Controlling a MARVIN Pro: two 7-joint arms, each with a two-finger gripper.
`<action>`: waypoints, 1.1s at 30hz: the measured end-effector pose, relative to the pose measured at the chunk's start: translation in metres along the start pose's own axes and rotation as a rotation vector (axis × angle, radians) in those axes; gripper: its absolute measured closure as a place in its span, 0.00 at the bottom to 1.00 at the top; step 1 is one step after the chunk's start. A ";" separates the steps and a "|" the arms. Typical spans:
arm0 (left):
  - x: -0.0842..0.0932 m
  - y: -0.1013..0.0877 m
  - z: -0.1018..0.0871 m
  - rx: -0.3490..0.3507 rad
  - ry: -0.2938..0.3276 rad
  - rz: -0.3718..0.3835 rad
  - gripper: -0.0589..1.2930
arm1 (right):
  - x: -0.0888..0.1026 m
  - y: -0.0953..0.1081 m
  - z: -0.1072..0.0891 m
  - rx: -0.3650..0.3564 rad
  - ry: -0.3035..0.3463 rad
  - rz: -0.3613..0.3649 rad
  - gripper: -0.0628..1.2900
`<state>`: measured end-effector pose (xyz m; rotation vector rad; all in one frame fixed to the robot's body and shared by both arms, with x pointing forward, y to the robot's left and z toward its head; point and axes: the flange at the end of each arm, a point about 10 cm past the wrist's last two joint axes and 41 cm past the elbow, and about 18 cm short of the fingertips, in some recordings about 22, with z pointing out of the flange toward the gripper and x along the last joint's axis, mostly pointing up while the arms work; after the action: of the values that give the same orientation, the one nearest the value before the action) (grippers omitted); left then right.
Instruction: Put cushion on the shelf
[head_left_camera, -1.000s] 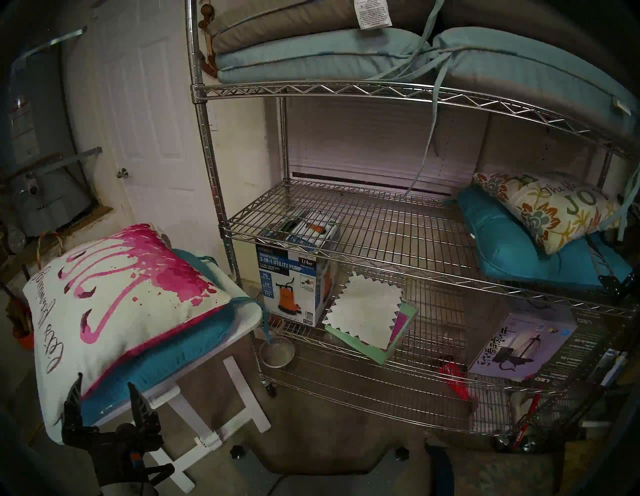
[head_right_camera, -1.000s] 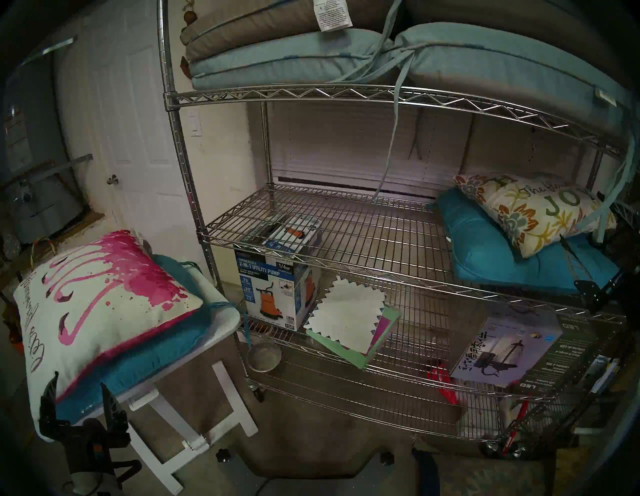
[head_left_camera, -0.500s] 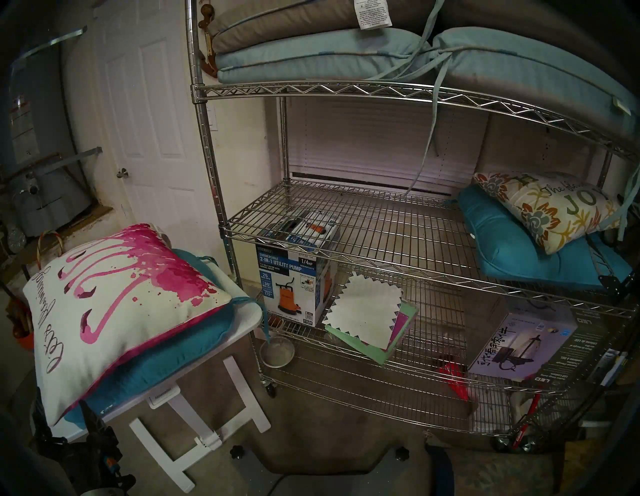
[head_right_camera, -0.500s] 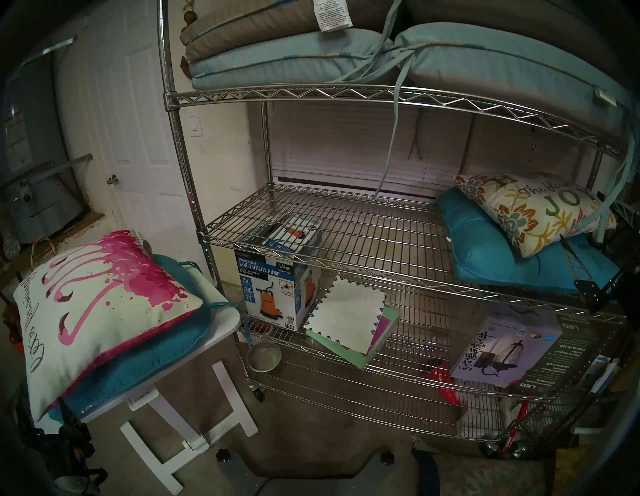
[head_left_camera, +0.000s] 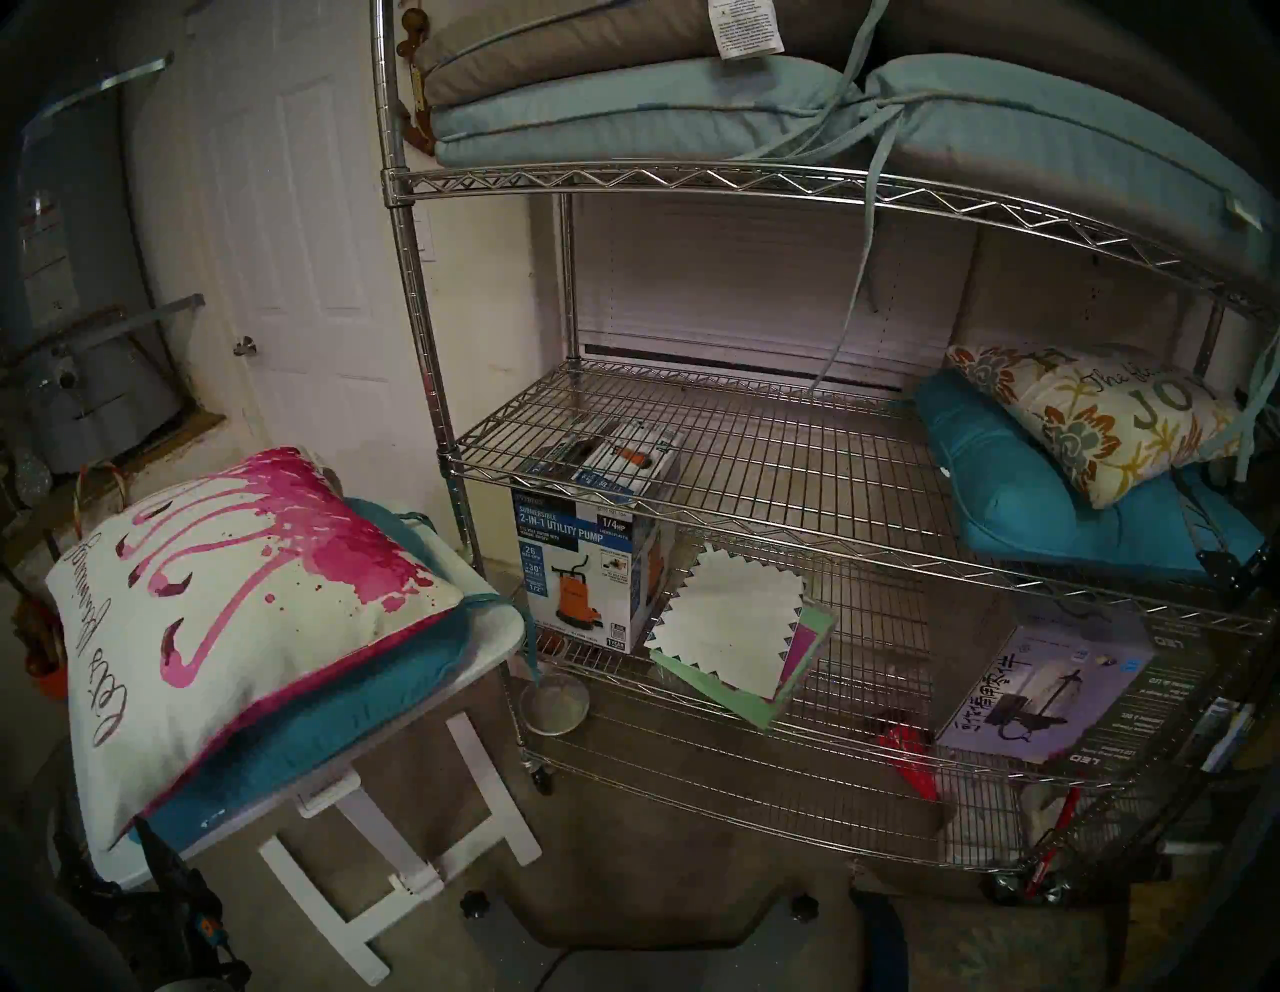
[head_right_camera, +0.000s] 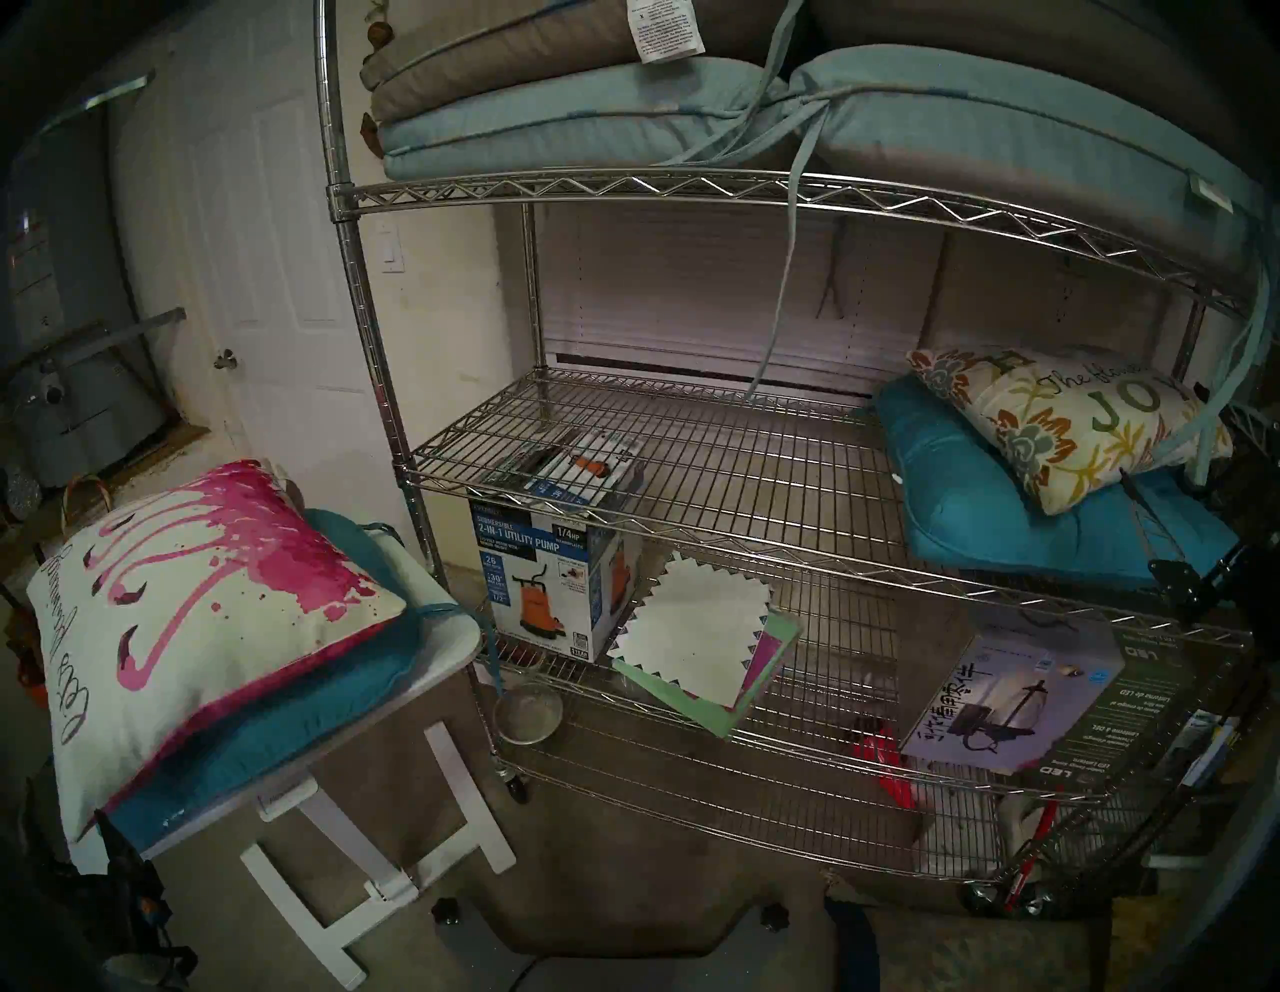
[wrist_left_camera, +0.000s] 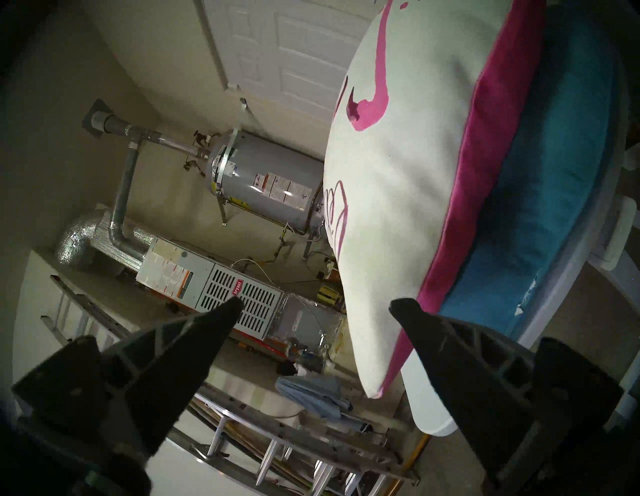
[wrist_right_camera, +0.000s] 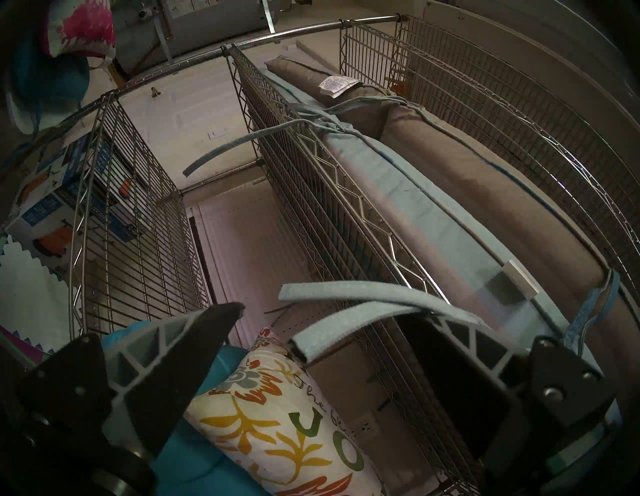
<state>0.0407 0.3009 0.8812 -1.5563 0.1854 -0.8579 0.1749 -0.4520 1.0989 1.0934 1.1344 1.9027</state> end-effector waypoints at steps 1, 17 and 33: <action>-0.001 0.001 0.000 -0.004 -0.007 0.003 0.02 | 0.000 0.000 0.000 0.000 0.000 0.000 0.04; -0.022 0.016 -0.005 -0.119 -0.101 0.024 0.02 | 0.000 0.000 0.000 0.000 0.000 0.000 0.04; -0.036 0.002 0.009 -0.177 -0.089 0.054 0.02 | 0.000 0.000 0.000 0.000 0.001 0.000 0.04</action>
<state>0.0218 0.3286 0.8649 -1.7434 0.2433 -0.7448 0.1748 -0.4519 1.0990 1.0927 1.1347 1.9030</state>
